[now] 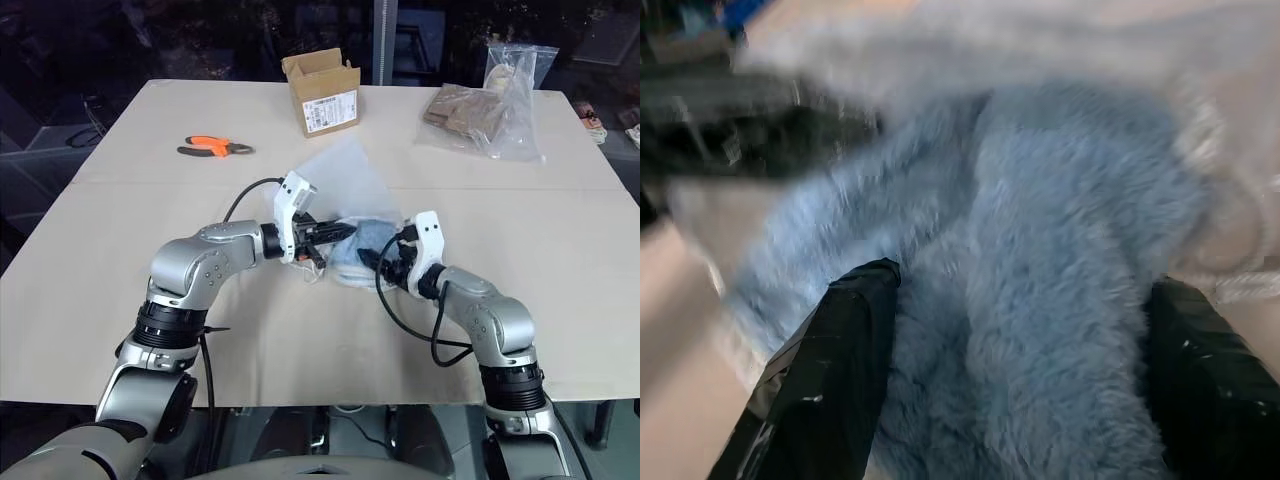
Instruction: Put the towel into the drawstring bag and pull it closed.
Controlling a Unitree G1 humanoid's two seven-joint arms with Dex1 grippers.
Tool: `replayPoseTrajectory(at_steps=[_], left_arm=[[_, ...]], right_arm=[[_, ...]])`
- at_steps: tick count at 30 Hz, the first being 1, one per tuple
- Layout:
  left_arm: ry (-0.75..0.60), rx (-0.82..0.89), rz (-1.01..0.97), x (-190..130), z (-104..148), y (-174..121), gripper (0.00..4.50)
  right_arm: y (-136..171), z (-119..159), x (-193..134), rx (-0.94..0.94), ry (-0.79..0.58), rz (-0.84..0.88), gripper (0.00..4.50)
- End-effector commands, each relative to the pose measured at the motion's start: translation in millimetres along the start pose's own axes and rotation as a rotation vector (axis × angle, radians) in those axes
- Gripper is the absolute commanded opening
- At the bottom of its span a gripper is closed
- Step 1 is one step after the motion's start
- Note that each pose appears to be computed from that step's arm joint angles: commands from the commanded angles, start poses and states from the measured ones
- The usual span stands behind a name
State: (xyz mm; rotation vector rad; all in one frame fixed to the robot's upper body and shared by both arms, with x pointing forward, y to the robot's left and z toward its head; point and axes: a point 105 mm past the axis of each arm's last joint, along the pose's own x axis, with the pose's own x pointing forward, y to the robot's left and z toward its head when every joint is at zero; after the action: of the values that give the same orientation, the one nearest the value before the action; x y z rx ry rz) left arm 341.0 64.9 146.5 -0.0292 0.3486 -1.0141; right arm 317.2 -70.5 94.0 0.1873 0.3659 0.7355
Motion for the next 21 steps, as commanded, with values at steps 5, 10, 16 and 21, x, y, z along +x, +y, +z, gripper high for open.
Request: replayPoseTrajectory(at_steps=[5,10,16,21], left_arm=[[-0.013,0.055,-0.008,-7,9,0,0.00],[0.024,0.061,0.010,-20,5,8,0.00],[0.031,0.004,-0.084,-30,3,-9,0.00],[0.010,-0.073,-0.220,-33,16,-39,0.00]], right_arm=[[6,-14,17,-0.032,-0.002,0.022,1.06],[20,-2,27,0.095,-0.144,0.148,0.09],[21,25,36,0.286,-0.315,0.205,0.09],[28,37,46,0.328,-0.368,0.239,0.09]])
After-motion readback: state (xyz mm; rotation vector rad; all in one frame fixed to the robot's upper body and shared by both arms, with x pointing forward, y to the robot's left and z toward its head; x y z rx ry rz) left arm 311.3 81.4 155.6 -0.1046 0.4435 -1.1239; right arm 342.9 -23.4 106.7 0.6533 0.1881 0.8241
